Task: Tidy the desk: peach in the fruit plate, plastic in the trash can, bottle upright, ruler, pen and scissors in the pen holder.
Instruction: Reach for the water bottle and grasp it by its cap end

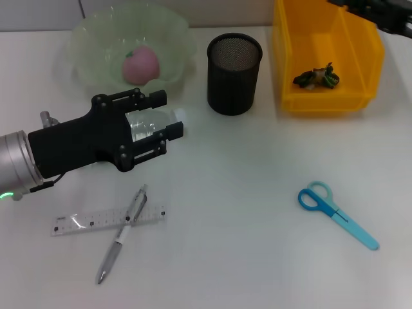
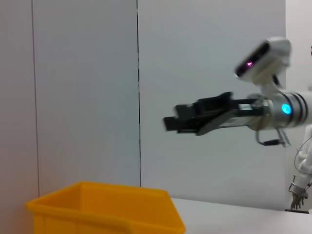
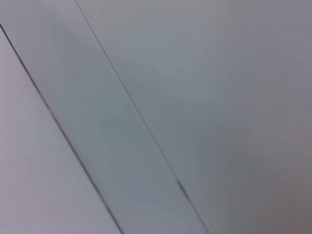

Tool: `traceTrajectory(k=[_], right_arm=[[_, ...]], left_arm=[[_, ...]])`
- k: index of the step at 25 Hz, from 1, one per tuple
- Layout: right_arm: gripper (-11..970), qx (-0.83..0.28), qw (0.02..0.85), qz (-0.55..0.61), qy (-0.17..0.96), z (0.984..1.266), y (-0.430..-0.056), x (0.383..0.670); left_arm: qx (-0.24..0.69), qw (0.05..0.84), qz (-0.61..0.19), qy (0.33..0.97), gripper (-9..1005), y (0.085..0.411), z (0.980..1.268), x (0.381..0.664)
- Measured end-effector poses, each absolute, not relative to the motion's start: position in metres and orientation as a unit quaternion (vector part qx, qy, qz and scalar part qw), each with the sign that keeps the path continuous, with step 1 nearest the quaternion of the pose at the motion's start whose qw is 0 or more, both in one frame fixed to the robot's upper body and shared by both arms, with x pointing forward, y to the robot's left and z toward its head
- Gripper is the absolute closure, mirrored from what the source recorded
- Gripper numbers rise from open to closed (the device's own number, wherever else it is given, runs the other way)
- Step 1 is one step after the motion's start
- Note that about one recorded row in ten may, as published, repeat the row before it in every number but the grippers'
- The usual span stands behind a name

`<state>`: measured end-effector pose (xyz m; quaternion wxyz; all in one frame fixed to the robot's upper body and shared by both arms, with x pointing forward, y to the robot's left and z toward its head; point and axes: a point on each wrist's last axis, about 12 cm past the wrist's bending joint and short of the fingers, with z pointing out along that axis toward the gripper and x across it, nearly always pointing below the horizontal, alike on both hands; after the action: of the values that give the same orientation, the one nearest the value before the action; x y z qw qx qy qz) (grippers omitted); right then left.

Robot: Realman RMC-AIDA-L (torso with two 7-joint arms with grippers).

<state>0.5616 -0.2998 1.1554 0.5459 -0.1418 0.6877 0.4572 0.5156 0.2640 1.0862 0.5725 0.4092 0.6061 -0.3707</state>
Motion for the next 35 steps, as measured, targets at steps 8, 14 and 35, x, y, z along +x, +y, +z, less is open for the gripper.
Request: traceTrajectory(k=[8, 14, 35], right_arm=[[477, -0.116, 0.593, 0.491, 0.627, 1.119, -0.326, 0.517], [304, -0.114, 0.615, 0.512, 0.589, 1.103, -0.324, 0.493], [175, -0.130, 0.599, 0.473, 0.632, 1.076, -0.329, 0.464]], left_arm=[[0.410, 0.573, -0.381, 0.599, 414, 0.265, 1.087, 0.511], [0.413, 0.571, -0.388, 0.594, 414, 0.264, 1.088, 0.509], [0.408, 0.559, -0.413, 0.592, 413, 0.266, 1.081, 0.493]])
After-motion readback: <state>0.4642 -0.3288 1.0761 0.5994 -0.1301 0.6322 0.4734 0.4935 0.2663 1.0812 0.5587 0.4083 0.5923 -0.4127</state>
